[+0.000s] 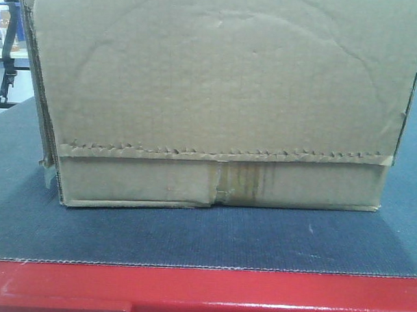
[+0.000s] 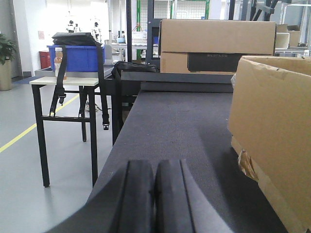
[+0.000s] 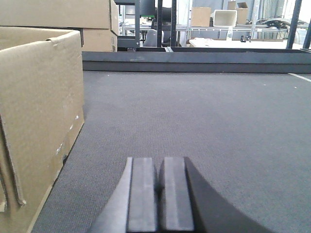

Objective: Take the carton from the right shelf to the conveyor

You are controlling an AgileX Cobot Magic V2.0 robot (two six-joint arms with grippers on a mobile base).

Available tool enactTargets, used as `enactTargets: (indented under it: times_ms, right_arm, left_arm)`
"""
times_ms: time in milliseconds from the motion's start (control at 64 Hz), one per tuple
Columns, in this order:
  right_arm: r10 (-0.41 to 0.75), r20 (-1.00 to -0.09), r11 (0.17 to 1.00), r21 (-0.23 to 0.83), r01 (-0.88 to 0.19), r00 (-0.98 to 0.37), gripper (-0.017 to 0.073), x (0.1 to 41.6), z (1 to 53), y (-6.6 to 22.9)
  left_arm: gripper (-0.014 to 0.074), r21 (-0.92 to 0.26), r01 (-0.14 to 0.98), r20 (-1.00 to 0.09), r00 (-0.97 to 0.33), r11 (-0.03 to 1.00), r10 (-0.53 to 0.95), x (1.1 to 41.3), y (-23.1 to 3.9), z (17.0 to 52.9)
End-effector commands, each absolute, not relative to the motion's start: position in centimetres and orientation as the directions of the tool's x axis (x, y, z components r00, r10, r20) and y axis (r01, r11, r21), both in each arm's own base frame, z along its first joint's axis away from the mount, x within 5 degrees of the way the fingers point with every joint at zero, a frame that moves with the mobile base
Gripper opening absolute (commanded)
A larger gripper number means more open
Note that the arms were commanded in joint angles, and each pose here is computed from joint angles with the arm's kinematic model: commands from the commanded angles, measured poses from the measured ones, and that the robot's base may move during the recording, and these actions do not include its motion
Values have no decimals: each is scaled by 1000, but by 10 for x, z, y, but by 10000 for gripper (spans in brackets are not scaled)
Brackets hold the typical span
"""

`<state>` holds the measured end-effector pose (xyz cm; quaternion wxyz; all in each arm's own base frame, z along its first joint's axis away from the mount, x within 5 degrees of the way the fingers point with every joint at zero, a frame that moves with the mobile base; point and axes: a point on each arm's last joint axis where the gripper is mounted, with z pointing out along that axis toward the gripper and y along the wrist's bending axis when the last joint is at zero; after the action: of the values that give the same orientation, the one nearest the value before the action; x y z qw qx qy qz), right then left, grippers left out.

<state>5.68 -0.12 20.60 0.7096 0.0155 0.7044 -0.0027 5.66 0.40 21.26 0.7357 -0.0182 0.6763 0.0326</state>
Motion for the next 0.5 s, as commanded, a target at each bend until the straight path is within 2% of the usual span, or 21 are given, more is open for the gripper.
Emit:
enactTargets:
  times_ms: [0,484]
  right_arm:
    - [4,-999,999,5,34,36,-75,56,209,-2]
    - [4,-999,999,5,34,36,-75,56,209,-2]
  left_arm:
    - [14,16,-76,-994,111,997,25,56,4,215]
    - [14,16,-76,-994,111,997,25,56,4,215]
